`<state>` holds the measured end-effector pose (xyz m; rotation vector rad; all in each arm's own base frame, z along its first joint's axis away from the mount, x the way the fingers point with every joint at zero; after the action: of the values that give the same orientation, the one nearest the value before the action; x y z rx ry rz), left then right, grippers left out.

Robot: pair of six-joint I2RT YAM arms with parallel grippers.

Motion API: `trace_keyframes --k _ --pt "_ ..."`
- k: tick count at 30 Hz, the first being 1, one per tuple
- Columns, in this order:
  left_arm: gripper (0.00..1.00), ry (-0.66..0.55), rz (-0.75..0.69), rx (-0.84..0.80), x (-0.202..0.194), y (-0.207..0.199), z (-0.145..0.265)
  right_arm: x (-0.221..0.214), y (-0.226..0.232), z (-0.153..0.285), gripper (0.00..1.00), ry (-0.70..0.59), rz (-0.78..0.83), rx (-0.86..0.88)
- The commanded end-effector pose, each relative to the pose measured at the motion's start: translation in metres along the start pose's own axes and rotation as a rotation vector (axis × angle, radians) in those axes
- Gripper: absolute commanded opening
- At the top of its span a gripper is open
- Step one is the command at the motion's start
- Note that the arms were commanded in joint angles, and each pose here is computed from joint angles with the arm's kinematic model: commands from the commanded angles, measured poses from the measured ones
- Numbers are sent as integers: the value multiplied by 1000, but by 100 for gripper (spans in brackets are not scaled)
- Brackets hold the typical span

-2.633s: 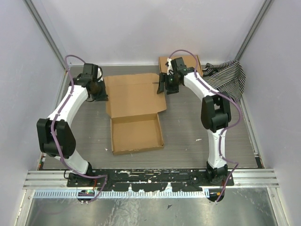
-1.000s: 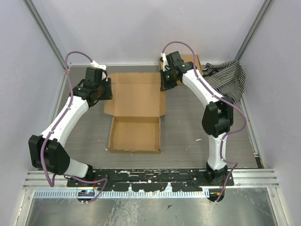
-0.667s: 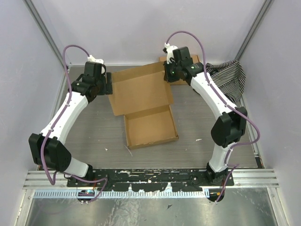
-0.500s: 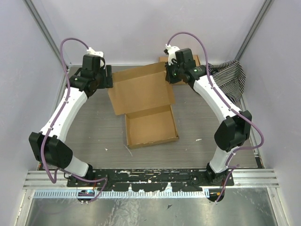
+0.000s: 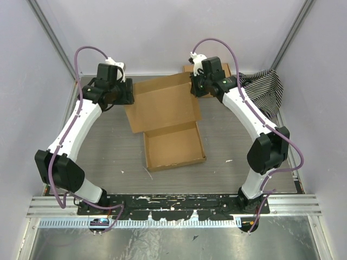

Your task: Fold the paper box

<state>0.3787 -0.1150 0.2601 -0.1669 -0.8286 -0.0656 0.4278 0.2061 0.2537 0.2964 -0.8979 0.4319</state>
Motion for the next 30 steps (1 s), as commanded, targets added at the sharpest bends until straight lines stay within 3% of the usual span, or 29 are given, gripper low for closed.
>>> trace_keyframes --k 1,14,17,20,23,30 --pt "66 82 -13 3 -21 2 -15 30 4 24 1 -120 18 10" --pt "59 110 -13 35 -25 6 -34 21 10 28 1 -90 27 47" --pt "47 107 -5 -8 -22 -1 -30 19 12 28 1 -76 23 58" --pt "20 100 -1 -53 -19 -9 -25 18 15 27 2 -55 4 76" --pt "1 105 -4 -67 -17 -13 -20 17 19 26 5 -23 -21 99" --pt "0 63 -16 -31 -7 -8 -8 7 18 24 23 117 -50 89"
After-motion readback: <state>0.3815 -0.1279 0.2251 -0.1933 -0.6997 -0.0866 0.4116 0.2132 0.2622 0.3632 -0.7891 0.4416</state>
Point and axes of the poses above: each gripper's point midway between its finger pads, its own z axis back along the fingers, its own y axis along the line the jaws close on, x = y × z, the point moved 2 cm from there along z, back along the fingers
